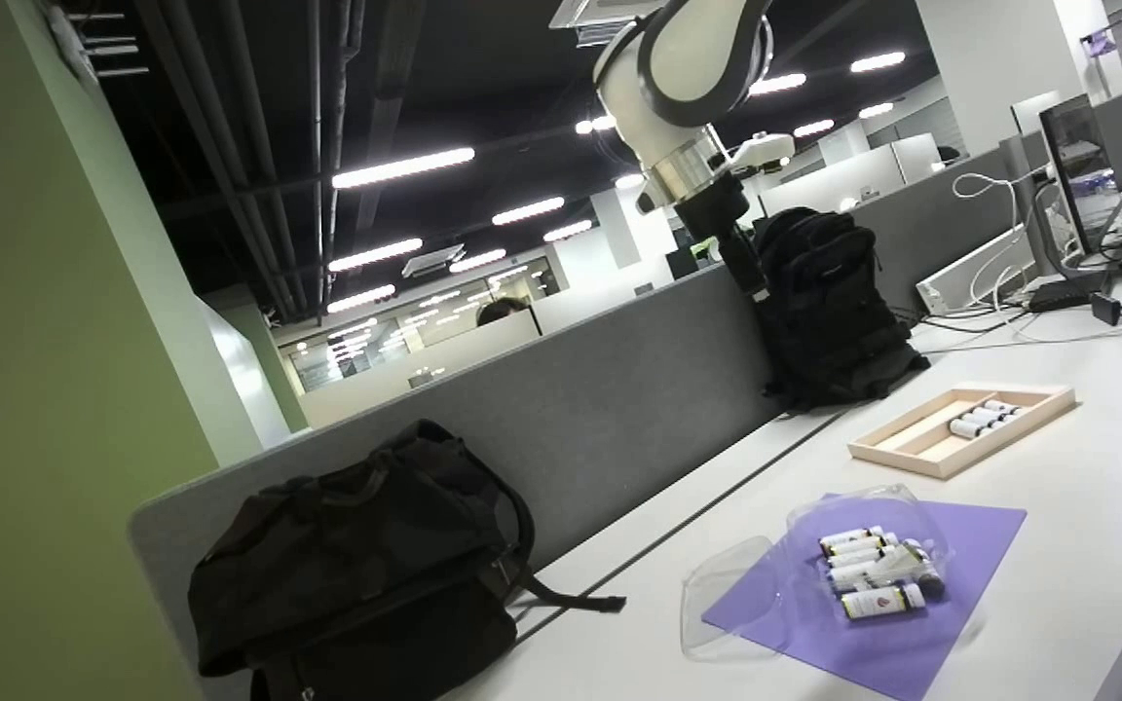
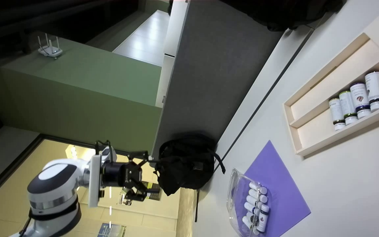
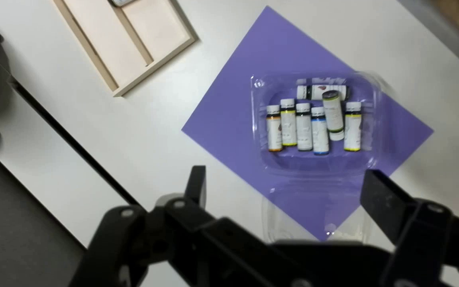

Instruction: Close the box

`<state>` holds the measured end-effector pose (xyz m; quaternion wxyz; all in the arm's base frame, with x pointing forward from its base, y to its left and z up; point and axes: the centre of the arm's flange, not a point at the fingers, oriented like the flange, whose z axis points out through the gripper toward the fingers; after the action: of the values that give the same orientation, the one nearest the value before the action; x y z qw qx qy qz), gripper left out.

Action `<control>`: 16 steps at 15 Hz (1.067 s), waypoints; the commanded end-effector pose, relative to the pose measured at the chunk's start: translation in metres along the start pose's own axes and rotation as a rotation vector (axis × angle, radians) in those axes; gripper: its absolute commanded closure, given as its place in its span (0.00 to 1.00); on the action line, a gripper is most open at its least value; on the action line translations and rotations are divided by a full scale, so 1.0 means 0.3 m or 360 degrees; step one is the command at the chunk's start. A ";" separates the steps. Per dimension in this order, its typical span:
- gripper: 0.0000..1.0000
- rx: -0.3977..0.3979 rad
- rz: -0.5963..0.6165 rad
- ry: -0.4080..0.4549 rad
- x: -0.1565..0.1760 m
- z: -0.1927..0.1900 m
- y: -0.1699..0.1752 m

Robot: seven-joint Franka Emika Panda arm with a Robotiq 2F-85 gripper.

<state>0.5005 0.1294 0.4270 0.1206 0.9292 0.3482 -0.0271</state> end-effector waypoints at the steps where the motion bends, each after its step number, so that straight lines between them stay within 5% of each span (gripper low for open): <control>1: 0.00 0.0182 0.0112 0.0181 -0.007 -0.001 0.336; 4: 0.00 0.0404 0.0155 0.0325 -0.072 -0.040 0.611; 5: 0.00 0.0289 0.0139 0.0292 -0.113 0.008 0.452; 8: 0.00 0.0363 0.0151 0.0347 -0.139 -0.003 0.580; 16: 0.00 0.0368 0.0120 0.0347 -0.104 -0.003 0.557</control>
<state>0.5862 -0.0122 0.4665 -0.0248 0.9468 0.3186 0.0383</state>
